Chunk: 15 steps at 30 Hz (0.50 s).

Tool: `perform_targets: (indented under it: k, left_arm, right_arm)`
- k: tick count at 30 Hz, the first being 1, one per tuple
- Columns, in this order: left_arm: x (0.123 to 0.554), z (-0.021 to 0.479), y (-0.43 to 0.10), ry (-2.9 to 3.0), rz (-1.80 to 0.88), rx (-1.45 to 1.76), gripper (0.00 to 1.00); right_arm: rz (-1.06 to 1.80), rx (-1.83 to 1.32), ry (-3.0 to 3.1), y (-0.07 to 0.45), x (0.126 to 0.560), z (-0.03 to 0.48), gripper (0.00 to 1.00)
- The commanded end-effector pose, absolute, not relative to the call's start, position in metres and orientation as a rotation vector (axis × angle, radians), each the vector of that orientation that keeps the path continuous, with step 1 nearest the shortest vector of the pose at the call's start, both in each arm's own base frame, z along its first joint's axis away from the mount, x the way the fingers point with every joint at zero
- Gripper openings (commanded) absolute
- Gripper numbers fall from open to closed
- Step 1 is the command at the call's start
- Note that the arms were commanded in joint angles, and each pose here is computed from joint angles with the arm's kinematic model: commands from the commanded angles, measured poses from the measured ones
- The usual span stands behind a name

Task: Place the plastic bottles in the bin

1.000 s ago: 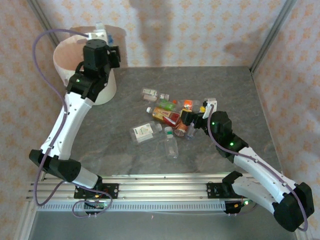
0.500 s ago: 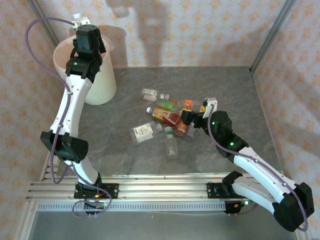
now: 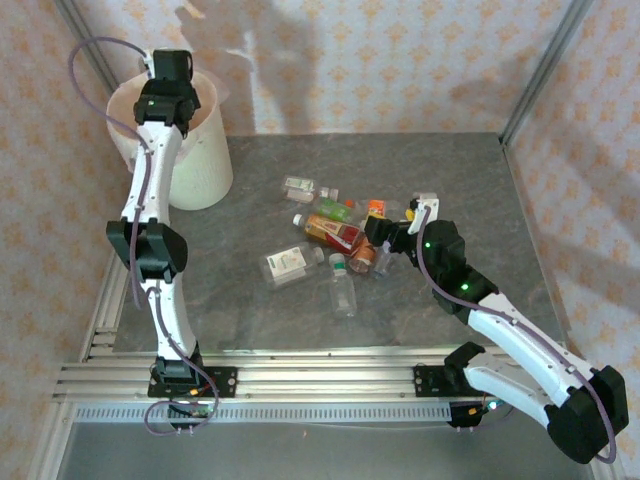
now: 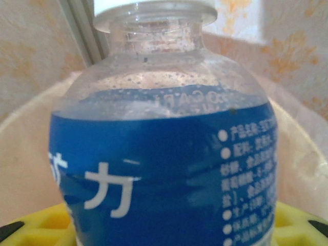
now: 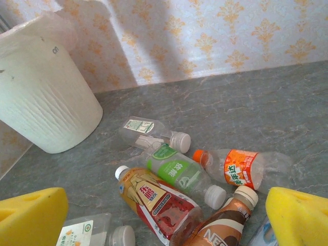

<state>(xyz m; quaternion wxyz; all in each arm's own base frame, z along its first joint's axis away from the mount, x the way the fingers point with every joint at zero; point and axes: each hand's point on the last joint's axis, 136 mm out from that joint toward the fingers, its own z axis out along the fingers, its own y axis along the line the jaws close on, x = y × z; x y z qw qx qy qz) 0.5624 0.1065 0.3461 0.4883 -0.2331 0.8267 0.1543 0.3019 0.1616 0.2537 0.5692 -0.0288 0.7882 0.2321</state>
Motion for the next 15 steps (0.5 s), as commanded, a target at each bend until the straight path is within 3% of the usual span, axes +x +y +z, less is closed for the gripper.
perform_targets:
  k: [1,7,10,15]
  left_arm:
    - [0.557,0.333,0.106,2.090,0.310,-0.580,0.54]
    - [0.560,0.305,0.114,2.154,0.299,-0.618,0.58]
    - [0.557,0.298,0.115,2.179,0.284,-0.644,0.74]
    - [0.560,0.301,0.098,2.199,0.171,-0.595,0.79]
  right_arm:
    - [0.519,-0.036,1.828,0.156,0.303,0.264,0.99]
    - [0.510,-0.033,1.842,0.154,0.302,0.260,0.99]
    - [0.503,-0.034,1.852,0.154,0.302,0.257,0.99]
    - [0.507,-0.030,1.857,0.154,0.303,0.257,0.99]
